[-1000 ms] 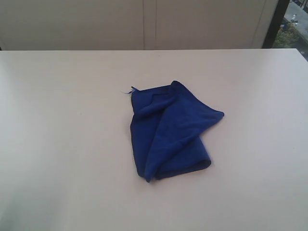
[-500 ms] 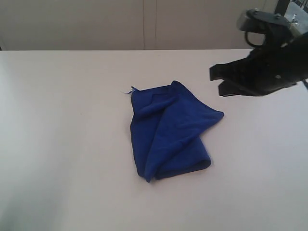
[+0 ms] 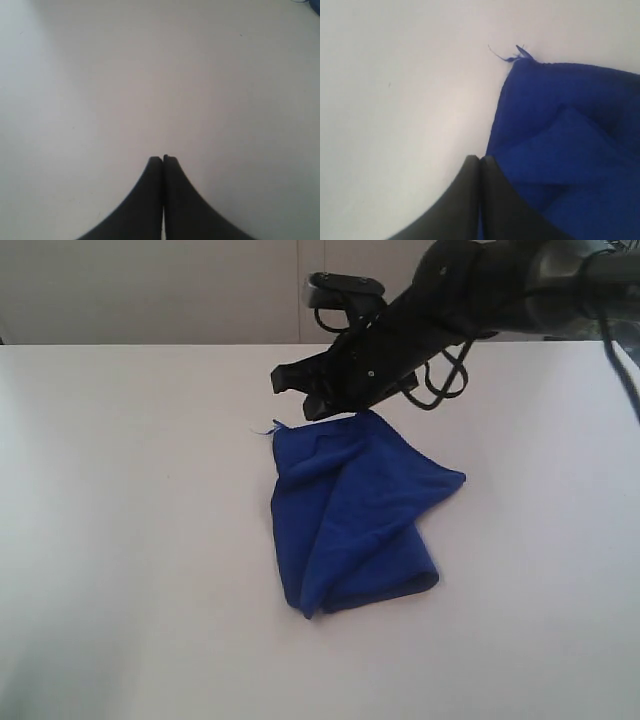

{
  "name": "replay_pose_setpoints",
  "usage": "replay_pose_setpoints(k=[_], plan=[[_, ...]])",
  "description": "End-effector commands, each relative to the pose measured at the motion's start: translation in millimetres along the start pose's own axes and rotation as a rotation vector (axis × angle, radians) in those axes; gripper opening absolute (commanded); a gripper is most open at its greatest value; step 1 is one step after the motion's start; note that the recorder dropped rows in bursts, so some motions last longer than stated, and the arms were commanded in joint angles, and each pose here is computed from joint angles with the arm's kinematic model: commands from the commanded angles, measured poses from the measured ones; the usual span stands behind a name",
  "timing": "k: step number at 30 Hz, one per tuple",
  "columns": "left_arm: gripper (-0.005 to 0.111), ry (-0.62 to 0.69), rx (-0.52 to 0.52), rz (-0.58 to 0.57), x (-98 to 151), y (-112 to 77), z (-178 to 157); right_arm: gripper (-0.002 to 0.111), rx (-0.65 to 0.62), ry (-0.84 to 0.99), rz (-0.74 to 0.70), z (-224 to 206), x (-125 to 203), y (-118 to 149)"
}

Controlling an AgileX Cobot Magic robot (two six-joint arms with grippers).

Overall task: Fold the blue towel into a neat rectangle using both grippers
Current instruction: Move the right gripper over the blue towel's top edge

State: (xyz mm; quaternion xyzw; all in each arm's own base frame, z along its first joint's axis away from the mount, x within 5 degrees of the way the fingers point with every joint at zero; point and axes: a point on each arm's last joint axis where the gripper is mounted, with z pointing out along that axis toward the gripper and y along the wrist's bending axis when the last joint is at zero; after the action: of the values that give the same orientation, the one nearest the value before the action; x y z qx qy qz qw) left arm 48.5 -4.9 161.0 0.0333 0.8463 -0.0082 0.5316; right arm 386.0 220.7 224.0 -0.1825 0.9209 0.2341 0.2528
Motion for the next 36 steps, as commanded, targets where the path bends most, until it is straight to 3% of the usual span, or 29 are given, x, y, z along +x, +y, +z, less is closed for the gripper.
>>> replay_pose_setpoints(k=[1, 5, 10, 14, 25, 31, 36], plan=[[0.0, 0.012, -0.001, -0.011, 2.9, -0.1, 0.8, 0.0, 0.04, -0.013, 0.041, 20.6, -9.5, -8.4], [0.0, 0.012, -0.001, -0.011, 2.9, -0.1, 0.8, 0.0, 0.131, -0.032, 0.119, 36.1, -12.0, -21.7], [0.0, 0.012, -0.001, -0.011, 2.9, -0.1, 0.8, 0.001, 0.146, -0.088, 0.246, 52.1, -12.6, -29.6], [0.0, 0.012, -0.001, -0.011, 2.9, -0.1, 0.8, 0.013, 0.15, -0.112, 0.287, 63.3, -10.5, -34.7], [0.0, 0.012, -0.001, -0.011, 2.9, -0.1, 0.8, 0.046, 0.174, -0.107, -0.001, 70.1, -9.5, -39.2], [0.0, 0.012, -0.001, -0.011, 2.9, -0.1, 0.8, 0.048, 0.191, -0.076, -0.111, 73.9, -6.4, -50.0], [0.0, 0.012, -0.001, -0.011, 2.9, -0.1, 0.8, 0.048, 0.199, -0.019, -0.122, 79.4, 0.8, -62.5]])
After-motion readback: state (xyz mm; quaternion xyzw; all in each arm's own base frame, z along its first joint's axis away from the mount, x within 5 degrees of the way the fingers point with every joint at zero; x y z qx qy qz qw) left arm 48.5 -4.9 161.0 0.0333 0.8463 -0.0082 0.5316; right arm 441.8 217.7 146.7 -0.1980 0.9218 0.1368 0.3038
